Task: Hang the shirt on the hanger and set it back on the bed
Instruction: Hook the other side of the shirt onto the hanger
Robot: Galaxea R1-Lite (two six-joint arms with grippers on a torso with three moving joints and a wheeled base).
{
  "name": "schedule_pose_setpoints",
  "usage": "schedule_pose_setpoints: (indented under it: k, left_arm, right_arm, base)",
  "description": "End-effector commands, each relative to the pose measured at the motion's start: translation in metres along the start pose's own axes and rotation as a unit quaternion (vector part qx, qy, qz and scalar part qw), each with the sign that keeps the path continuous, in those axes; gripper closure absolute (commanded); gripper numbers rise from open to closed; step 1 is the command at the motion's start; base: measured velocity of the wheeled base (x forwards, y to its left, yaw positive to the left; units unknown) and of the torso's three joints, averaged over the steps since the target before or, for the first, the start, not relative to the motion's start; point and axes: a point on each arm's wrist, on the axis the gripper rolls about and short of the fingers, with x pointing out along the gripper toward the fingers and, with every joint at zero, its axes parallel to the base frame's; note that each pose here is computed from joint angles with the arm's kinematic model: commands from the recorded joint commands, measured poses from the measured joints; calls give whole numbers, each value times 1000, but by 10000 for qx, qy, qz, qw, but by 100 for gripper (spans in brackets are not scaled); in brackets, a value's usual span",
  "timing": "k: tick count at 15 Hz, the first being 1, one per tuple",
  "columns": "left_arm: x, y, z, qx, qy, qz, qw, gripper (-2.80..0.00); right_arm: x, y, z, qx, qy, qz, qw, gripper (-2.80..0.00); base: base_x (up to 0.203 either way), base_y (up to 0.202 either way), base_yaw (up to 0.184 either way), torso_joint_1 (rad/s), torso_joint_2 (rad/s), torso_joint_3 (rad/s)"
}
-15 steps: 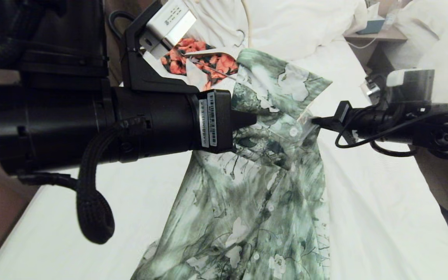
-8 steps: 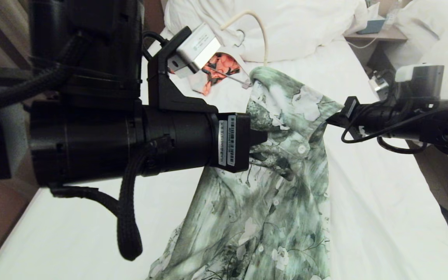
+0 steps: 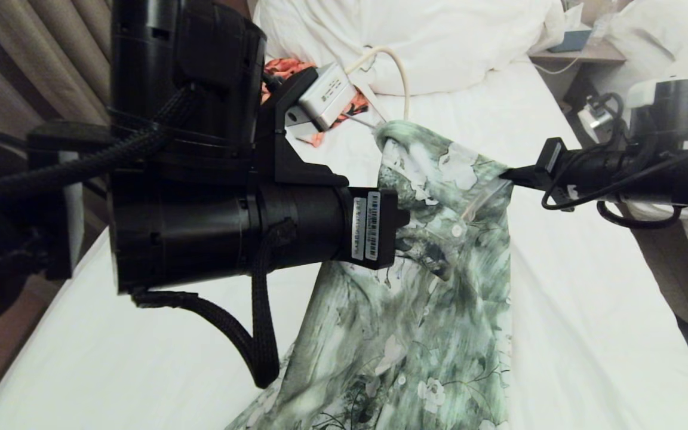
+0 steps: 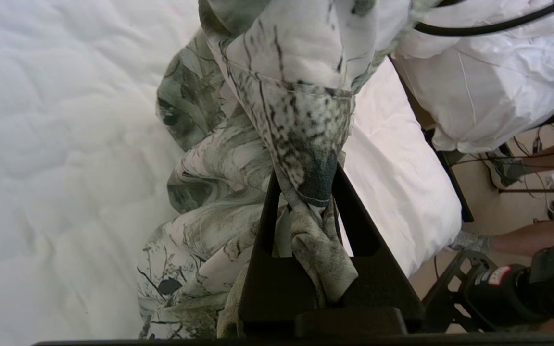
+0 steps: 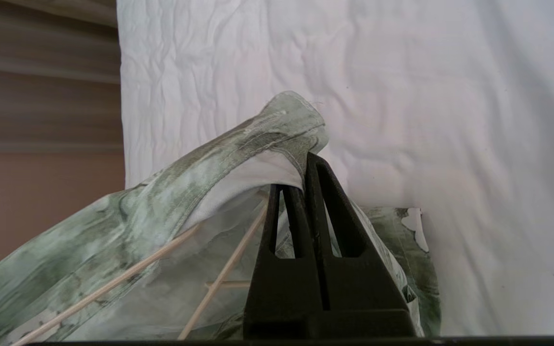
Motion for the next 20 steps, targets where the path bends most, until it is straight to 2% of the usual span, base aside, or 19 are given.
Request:
schedule_pose_setpoints:
  k: [1, 4, 8, 11, 15, 20]
  left_arm:
    - [-2, 0, 2, -10, -37, 8, 10000, 0]
    - [-19, 0, 9, -28, -246, -41, 9997, 0]
    - [-20, 1, 10, -29, -276, -33, 9996, 0]
    - [-18, 1, 9, 44, -247, 14, 9997, 0]
    - [-19, 2, 9, 218, -311, 270, 9989, 0]
    - [-18, -4, 6, 249, -381, 177, 9988, 0]
  right_arm:
    - [-5, 5, 2, -31, -37, 63, 10000, 0]
    - [1, -2, -1, 8, 26, -17, 10000, 0]
    - [1, -1, -2, -13, 51, -11, 10000, 0]
    - [-5, 7, -1, -54, 31, 64, 10000, 0]
    - [-11, 15, -8, -60, 349, 79, 9993, 0]
    - [-15, 32, 0, -218, 176, 316, 9991, 0]
  base:
    - [0, 0, 0, 0, 0, 0]
    - [0, 0, 0, 0, 0, 0]
    - [0, 0, 0, 0, 0, 0]
    - [0, 0, 0, 0, 0, 0]
    - [0, 0, 0, 0, 0, 0]
    - [0, 0, 0, 0, 0, 0]
